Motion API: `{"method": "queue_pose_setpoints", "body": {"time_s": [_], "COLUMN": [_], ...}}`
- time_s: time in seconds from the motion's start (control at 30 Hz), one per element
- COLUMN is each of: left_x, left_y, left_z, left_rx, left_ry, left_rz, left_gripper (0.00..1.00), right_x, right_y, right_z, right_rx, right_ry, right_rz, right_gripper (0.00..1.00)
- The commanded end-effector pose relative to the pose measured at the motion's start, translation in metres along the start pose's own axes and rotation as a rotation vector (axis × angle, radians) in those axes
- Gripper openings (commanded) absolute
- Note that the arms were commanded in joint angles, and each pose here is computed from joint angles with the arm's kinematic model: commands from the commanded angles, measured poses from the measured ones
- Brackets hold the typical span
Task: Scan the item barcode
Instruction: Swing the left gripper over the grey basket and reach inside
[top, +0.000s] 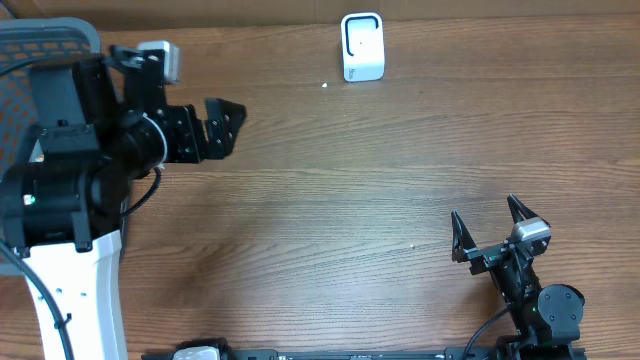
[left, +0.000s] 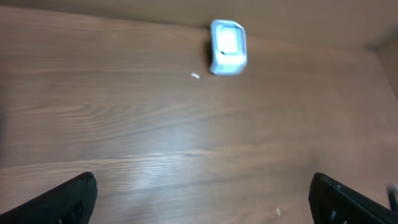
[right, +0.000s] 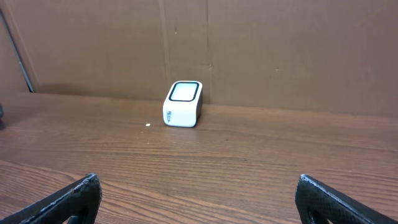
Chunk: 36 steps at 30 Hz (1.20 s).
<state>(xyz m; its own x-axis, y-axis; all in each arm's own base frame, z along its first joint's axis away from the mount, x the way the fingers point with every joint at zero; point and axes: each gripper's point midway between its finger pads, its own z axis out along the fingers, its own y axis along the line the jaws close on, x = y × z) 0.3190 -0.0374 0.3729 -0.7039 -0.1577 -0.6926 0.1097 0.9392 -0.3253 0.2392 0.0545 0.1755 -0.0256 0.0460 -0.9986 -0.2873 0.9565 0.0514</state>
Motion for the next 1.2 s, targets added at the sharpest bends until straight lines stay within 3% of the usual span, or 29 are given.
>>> {"method": "queue_pose_setpoints", "body": {"time_s": [0.0,0.23,0.53,0.93,1.17], "left_x": [-0.026,-0.031,-0.007,0.016,0.048], "left_y": [0.039,0.120,0.205,0.294,0.323], "left_z": [-0.039,-0.103,-0.138,-0.078,-0.031], "left_rx": [-0.235,-0.618,-0.853,-0.935,-0.889], "left_ry": [-0.150,-0.314,-0.318,-0.057,0.166], "left_rz": [-0.199,-0.440,-0.649,-0.714,-0.713], "left_gripper": [1.00,1.00,1.00,1.00,1.00], "right_x": [0.001,0.001,0.001,0.001,0.001], "right_y": [0.002,0.002,0.002,0.002,0.002], "right_z": [0.000,0.000,0.000,0.000,0.000], "right_rx": [-0.011,-0.011,-0.011,-0.011,-0.011], "right_ry": [-0.006,-0.006,-0.006,-0.006,-0.006], "right_rz": [0.005,0.005,0.005,0.005,0.005], "right_gripper": [1.00,1.00,1.00,1.00,1.00]}}
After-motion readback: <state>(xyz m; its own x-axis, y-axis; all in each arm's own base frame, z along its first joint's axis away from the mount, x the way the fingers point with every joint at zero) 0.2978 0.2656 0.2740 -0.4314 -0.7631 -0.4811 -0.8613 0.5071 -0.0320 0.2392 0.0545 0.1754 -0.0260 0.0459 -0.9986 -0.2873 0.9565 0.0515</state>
